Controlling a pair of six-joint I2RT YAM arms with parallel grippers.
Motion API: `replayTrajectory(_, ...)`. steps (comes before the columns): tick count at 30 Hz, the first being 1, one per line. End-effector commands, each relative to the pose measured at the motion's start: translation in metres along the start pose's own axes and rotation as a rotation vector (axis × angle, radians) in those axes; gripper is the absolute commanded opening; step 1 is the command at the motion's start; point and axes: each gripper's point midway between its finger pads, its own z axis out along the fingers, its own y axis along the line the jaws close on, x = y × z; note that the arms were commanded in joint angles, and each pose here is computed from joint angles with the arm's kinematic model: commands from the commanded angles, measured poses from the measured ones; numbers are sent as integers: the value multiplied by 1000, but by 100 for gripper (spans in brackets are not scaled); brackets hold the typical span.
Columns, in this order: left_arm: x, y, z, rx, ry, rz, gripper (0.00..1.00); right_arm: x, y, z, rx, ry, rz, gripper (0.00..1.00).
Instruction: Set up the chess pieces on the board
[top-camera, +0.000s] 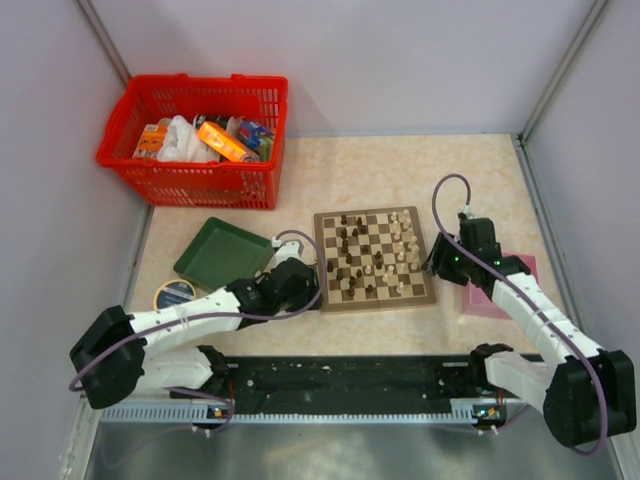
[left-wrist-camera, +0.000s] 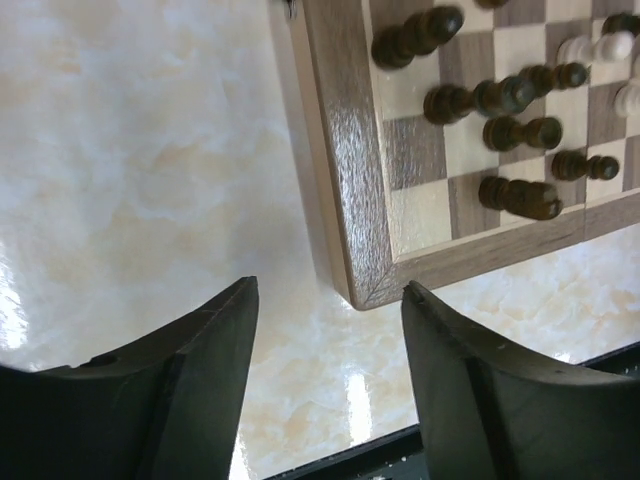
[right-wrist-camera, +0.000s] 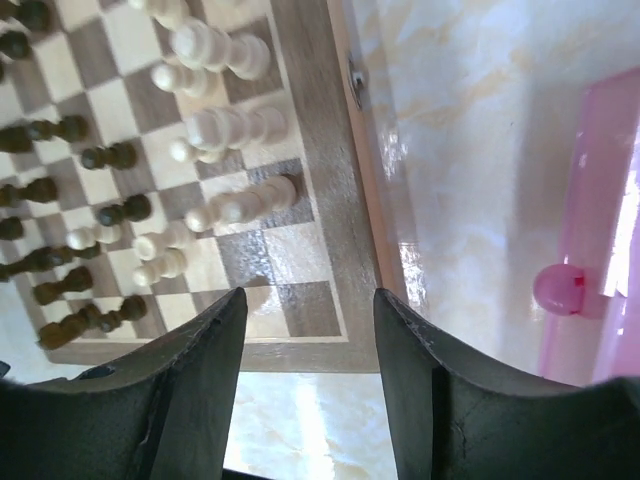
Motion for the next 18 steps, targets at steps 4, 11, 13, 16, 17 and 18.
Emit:
replayTrajectory(4, -86, -32, -35, 35, -249, 59, 77, -57, 30, -57, -46, -194, -35, 53)
replayTrajectory(11, -170, -50, -71, 15, -439, 117, 94, -69, 63, -87, -175, -209, -101, 47)
replayTrajectory(13, -195, -54, -80, 32, -501, 111, 99, -66, 64, -86, -163, -188, -118, 46)
replayTrajectory(16, -236, -62, -94, 78, -561, 97, 99, -50, 71, -79, -150, -148, -152, 46)
replayTrajectory(17, -249, -59, -94, 73, -571, 84, 99, -43, 72, -74, -130, -129, -166, 46)
replayTrajectory(18, -260, -57, -94, 71, -575, 69, 99, -34, 75, -71, -121, -107, -188, 45)
